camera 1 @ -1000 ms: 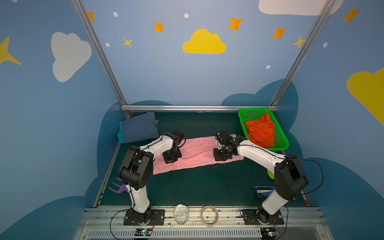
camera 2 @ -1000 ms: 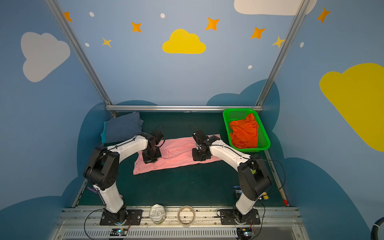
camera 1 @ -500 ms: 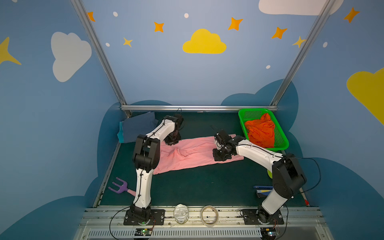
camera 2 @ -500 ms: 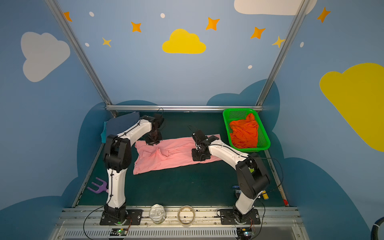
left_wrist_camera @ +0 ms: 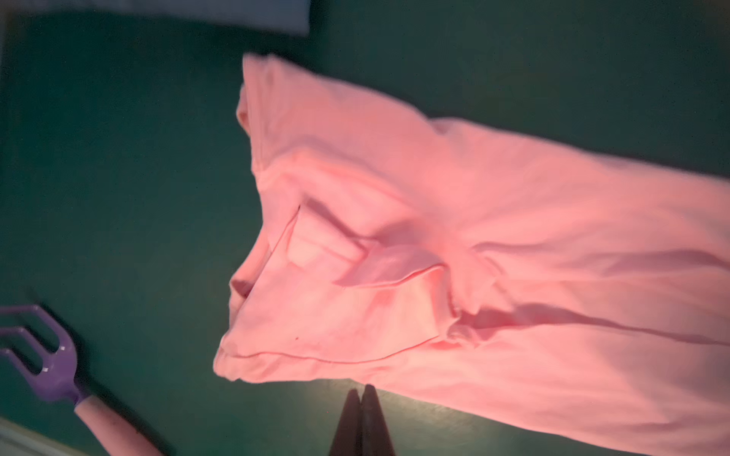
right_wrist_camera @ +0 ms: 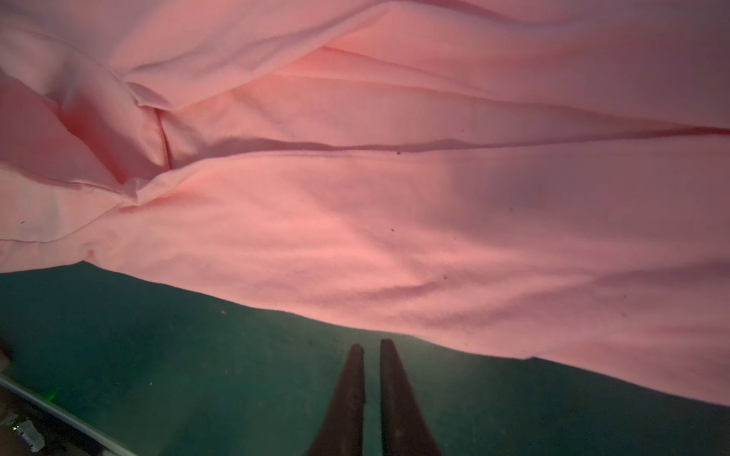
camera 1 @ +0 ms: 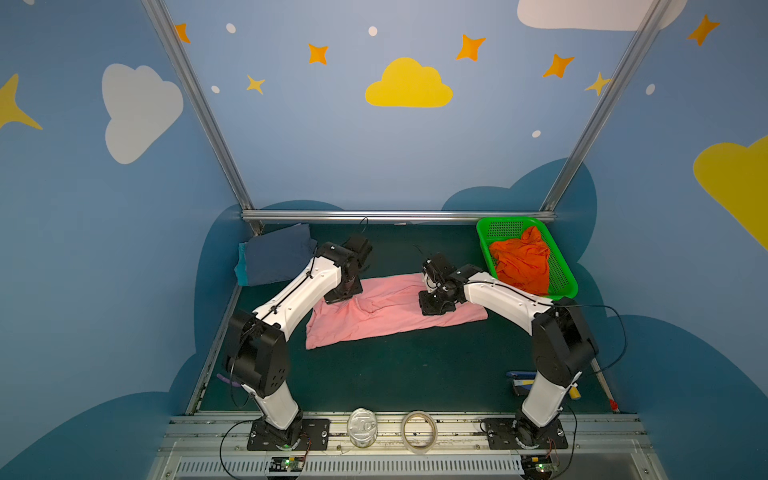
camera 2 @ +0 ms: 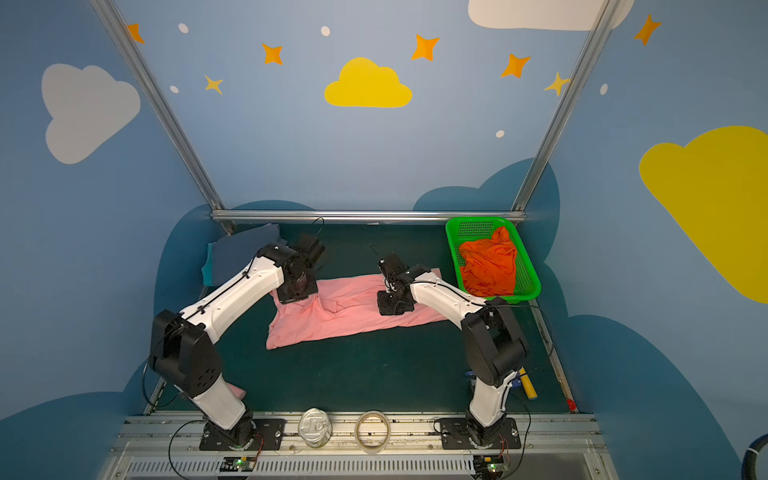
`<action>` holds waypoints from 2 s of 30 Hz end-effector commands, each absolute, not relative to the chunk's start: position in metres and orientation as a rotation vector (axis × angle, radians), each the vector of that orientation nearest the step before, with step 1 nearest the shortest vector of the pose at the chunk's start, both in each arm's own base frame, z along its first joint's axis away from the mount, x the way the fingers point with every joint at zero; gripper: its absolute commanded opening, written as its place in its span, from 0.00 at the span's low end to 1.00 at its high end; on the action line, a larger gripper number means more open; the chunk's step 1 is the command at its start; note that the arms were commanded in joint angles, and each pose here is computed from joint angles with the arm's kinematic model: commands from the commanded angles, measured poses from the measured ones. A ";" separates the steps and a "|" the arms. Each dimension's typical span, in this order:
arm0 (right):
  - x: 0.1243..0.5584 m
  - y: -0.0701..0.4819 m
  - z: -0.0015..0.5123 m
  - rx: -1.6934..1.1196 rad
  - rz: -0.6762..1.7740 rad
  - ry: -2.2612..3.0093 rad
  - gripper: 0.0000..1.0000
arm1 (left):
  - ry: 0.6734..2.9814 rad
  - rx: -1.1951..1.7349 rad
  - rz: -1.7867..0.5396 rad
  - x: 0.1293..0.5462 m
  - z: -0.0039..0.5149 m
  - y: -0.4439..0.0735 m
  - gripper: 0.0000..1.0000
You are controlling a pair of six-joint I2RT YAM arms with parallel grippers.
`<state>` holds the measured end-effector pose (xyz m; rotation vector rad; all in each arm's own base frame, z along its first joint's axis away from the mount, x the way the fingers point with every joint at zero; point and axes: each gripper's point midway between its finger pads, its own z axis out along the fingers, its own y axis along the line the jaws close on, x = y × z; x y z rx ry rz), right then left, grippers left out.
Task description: Fold and stack the t-shirts
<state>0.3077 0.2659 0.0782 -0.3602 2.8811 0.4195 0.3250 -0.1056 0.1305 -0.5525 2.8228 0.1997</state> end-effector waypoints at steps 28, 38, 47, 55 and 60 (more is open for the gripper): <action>0.323 0.266 0.057 -0.366 0.391 2.926 0.09 | 2.614 -0.550 0.710 0.373 0.137 -0.075 0.14; 0.326 0.250 0.051 -0.319 0.341 2.962 0.08 | 2.823 -0.503 0.515 0.335 0.071 -0.135 0.08; 0.324 0.240 0.050 -0.291 0.337 2.969 0.07 | 2.920 -0.504 0.336 0.362 0.029 -0.179 0.07; 0.326 0.234 0.052 -0.275 0.346 2.964 0.07 | 2.869 -0.449 0.225 0.425 0.045 -0.212 0.08; 0.329 0.218 0.055 -0.240 0.293 2.952 0.06 | 2.870 -0.401 0.194 0.435 0.068 -0.221 0.08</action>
